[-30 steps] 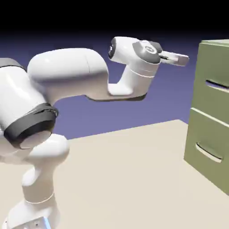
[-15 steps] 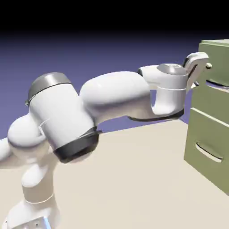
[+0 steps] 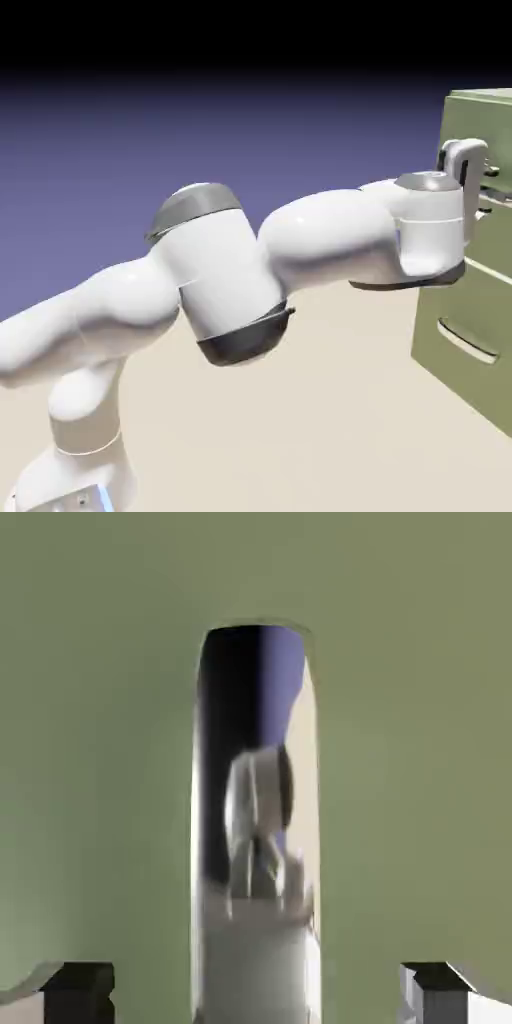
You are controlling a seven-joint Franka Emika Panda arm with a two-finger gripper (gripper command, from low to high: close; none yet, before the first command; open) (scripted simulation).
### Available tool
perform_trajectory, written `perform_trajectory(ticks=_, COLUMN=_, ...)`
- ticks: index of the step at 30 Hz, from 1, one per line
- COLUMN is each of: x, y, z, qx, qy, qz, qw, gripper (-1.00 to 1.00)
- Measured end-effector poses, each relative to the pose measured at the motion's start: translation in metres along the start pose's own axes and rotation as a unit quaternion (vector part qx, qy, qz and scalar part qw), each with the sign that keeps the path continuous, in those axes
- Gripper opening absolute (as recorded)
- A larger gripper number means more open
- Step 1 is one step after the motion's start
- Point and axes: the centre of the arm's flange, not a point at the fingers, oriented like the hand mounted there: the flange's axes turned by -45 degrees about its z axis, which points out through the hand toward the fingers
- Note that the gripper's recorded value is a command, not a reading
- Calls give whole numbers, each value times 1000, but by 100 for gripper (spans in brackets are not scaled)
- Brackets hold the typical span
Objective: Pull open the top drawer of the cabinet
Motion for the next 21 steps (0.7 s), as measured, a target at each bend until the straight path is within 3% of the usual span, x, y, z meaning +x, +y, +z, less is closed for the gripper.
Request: perform_trajectory(ticks=21, x=0, y=-1, z=-211, qx=3, qy=1, qz=0, qw=1000, gripper=-100)
